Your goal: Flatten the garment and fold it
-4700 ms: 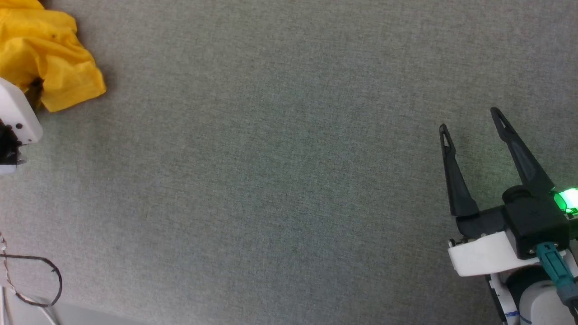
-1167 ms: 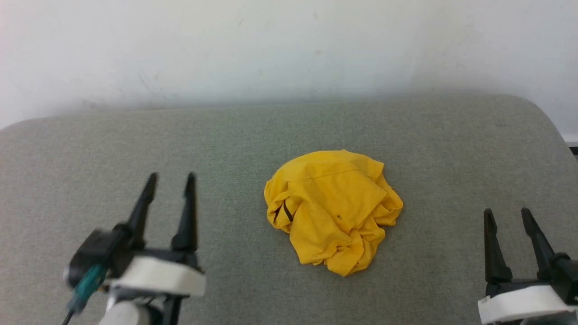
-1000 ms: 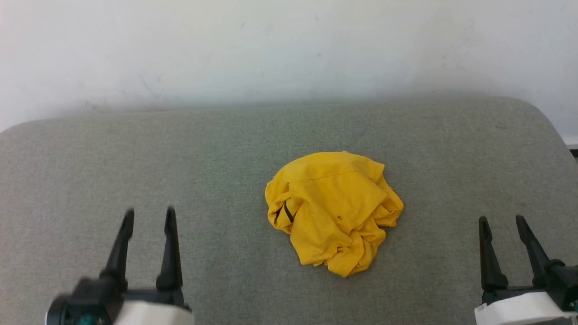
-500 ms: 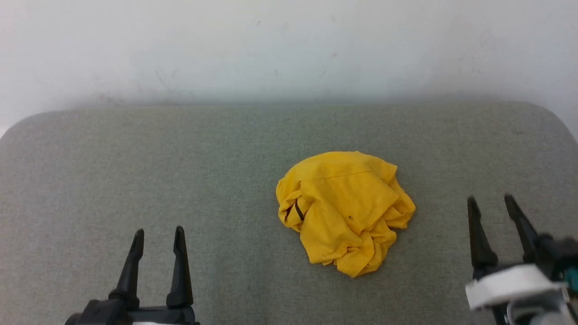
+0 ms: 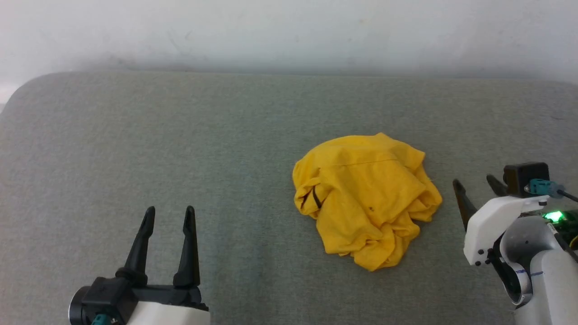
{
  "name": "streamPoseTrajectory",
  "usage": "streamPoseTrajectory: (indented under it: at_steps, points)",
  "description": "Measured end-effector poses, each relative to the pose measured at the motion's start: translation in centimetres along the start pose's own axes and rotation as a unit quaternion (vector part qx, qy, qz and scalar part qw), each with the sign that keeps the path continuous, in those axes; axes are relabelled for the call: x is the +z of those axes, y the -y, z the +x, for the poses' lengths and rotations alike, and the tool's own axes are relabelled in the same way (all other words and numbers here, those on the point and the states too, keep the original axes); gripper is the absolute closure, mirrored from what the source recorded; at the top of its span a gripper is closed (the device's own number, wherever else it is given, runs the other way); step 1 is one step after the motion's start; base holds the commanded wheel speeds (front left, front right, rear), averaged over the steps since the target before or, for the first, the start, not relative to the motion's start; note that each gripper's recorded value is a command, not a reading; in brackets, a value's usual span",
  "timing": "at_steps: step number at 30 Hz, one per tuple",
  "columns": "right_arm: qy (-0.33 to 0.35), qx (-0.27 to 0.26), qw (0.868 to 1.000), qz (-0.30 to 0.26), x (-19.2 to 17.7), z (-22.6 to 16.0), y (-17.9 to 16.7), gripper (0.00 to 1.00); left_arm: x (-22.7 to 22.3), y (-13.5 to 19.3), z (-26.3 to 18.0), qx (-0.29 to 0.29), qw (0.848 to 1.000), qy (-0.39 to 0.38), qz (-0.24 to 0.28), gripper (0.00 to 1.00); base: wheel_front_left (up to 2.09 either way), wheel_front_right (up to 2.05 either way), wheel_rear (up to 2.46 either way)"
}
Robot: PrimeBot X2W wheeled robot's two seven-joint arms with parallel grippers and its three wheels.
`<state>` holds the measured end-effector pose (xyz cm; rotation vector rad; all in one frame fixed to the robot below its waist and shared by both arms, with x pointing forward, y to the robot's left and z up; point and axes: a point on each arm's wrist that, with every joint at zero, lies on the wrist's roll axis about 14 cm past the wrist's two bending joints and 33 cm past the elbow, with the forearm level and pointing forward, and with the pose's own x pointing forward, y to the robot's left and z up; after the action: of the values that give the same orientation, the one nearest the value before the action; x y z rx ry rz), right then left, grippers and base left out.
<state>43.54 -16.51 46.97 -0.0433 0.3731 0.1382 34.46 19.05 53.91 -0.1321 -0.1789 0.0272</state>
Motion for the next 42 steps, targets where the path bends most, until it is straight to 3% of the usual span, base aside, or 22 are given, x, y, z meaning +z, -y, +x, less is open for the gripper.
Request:
streamPoseTrajectory:
  at_steps: [8, 15, 16, 17, 18, 25, 32, 37, 42]
  points:
    - [-0.130, 0.058, 0.990, -0.022, -5.6, 1.9, -2.9, 0.00, -0.9, -2.2, -1.1, 0.033, 0.999, -0.020, 0.012, 0.00, 0.00, 0.00, 0.00]
    - [-0.183, 0.078, 0.979, -0.037, -8.1, 3.2, -4.0, 0.00, -1.3, -2.9, -1.5, 0.044, 0.999, -0.028, 0.015, 0.00, 0.00, 0.00, 0.00]
    - [-0.183, 0.079, 0.979, -0.036, -8.1, 3.4, -4.1, 0.27, -1.3, -3.0, -1.5, 0.045, 0.998, -0.029, 0.015, 0.00, 0.00, 0.00, 0.00]
    - [-0.179, 0.078, 0.980, -0.033, -7.9, 3.6, -4.2, 0.85, -1.4, -3.0, -1.5, 0.045, 0.998, -0.030, 0.014, 0.00, 0.00, 0.00, 0.00]
    - [-0.174, 0.078, 0.981, -0.028, -7.7, 3.8, -4.3, 1.00, -1.5, -2.9, -1.5, 0.045, 0.998, -0.032, 0.012, 0.00, 0.00, 0.00, 0.00]
    - [-0.117, 0.067, 0.991, -0.014, -5.1, 3.5, -3.7, 1.00, -1.8, -2.0, -1.4, 0.033, 0.999, -0.032, -0.001, 0.00, 0.00, 0.00, 0.00]
    - [0.021, 0.021, 0.999, -0.026, 3.7, 1.4, 0.1, 1.00, -0.3, -1.4, -1.9, 0.027, 1.000, -0.007, -0.005, 0.00, 0.00, 0.00, 0.00]
    - [0.137, -0.025, 0.988, -0.073, 12.6, -2.9, 3.5, 1.00, 0.6, -0.8, -2.8, 0.020, 1.000, 0.005, -0.009, 0.00, 0.00, 0.00, 0.00]
    - [0.177, -0.067, 0.977, -0.102, 17.1, -7.2, 5.9, 1.00, 1.2, 0.2, -2.9, 0.004, 1.000, 0.017, -0.013, 0.00, 0.00, 0.00, 0.00]
